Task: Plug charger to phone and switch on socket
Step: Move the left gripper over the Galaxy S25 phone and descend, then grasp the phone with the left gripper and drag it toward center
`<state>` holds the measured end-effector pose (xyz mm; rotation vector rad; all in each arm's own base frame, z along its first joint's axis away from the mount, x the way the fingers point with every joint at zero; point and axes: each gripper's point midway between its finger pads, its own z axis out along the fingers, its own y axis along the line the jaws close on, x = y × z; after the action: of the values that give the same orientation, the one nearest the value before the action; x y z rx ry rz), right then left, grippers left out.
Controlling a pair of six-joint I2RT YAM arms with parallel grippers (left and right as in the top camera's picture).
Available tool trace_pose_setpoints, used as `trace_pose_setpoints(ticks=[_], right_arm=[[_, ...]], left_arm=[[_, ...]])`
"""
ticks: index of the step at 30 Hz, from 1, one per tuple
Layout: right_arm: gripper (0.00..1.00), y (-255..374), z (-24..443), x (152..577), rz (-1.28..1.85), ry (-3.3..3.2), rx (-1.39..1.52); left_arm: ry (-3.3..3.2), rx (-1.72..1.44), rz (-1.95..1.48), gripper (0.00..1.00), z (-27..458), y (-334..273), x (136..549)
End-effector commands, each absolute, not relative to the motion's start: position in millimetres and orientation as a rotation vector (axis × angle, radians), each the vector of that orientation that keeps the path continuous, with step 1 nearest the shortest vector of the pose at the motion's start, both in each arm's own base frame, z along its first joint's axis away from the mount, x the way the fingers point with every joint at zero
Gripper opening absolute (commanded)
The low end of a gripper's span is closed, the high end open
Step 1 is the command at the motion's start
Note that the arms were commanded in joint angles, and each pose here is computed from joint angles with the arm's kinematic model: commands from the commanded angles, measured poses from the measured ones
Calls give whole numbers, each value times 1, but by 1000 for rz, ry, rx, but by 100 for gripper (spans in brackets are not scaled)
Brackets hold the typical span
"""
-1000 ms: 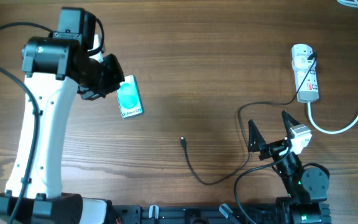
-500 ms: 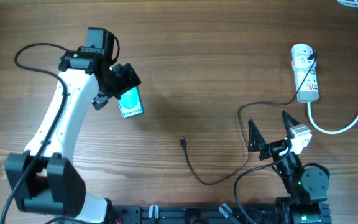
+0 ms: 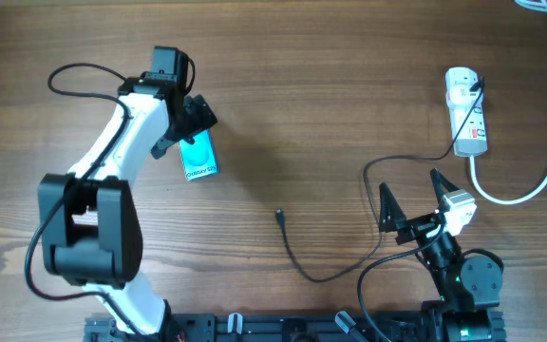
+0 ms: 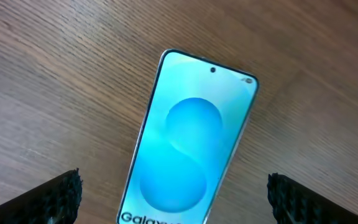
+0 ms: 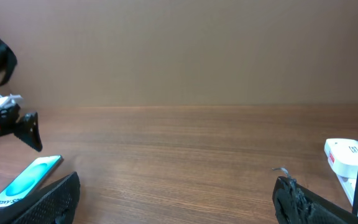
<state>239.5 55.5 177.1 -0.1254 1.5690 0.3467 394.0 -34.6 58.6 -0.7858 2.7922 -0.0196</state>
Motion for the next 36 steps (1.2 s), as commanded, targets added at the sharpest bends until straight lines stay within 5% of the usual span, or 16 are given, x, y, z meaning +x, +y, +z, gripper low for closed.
trace_pose_setpoints(ticks=[1,12,22,28,33,34,36], right_arm=[[100,54,179,239,352,1561,-106],[100,54,179,239,352,1561,-107],[100,54,179,239,352,1561,-106],[100,54,179,239,352,1561,-106],[100,54,179,239,352,1561,-106],[100,54,179,239,352,1561,-107],[100,54,179,239,351,1561,-106]], left_arm=[[2831,-816,37,100,33,-31,390],[3023,-586,-93,100,-17,-54,383],[3276,-276,-206,85,-14,-111,326],[3221,-560,46,100,-16,-109,319],[3070,-696,-25,100,-18,-98,355],[3061,-699,-32,99,-18,-97,358],[3077,-696,-19,77,-18,-97,354]])
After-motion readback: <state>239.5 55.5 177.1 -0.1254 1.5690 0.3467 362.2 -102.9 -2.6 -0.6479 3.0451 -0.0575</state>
